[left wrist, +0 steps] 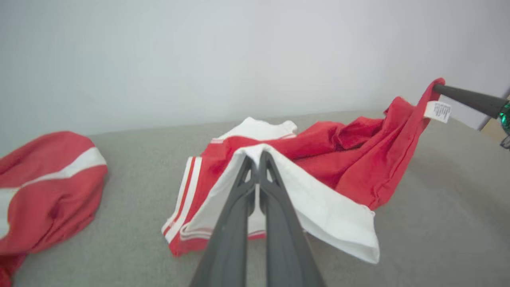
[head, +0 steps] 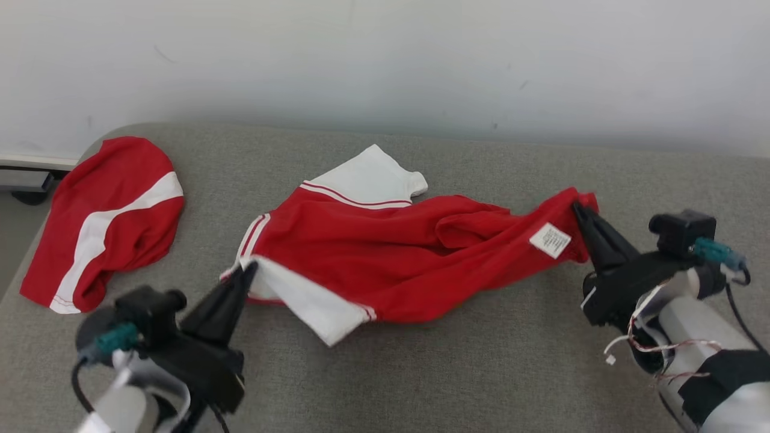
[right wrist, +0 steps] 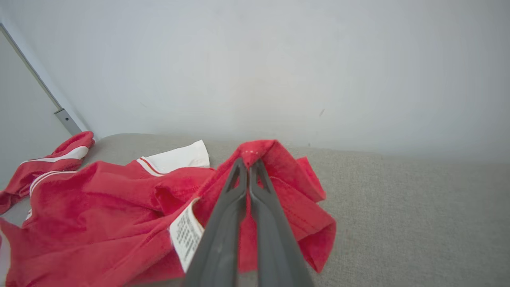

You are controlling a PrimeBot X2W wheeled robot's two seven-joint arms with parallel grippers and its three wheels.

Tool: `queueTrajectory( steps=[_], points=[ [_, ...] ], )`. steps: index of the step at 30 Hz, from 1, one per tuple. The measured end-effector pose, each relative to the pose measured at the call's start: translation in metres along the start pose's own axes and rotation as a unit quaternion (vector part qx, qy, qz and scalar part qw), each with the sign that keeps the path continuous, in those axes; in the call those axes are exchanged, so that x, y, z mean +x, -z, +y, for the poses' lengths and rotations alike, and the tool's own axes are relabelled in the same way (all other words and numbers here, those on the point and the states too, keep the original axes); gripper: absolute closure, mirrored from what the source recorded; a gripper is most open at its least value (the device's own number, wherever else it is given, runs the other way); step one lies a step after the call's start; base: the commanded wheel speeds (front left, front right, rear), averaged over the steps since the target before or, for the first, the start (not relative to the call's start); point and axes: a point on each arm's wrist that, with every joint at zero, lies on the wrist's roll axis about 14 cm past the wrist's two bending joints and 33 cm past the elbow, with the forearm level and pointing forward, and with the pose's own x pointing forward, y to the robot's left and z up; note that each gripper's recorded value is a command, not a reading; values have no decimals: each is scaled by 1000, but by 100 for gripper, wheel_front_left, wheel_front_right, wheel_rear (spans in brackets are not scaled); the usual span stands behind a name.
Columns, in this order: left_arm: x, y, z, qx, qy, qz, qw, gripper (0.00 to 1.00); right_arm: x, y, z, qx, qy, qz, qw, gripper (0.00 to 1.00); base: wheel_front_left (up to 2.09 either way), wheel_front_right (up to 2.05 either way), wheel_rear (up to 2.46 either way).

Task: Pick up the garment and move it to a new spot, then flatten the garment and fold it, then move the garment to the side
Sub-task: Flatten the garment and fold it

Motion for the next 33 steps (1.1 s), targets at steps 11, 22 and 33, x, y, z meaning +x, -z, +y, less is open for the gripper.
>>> queueTrajectory(
  steps=[11,22,33],
  points=[
    [75,-127,12,27,68,-105,992,100,55,-101,2,-41,-40,-61,996,100,0,0,0],
    [171,-206,64,70,51,-130,988,100,117,-172,-50,-35,22,-77,996,100,0,0,0],
    [256,-241,84,103,21,-167,980,100,152,-227,-105,-69,104,-126,984,100,0,0,0]
  ],
)
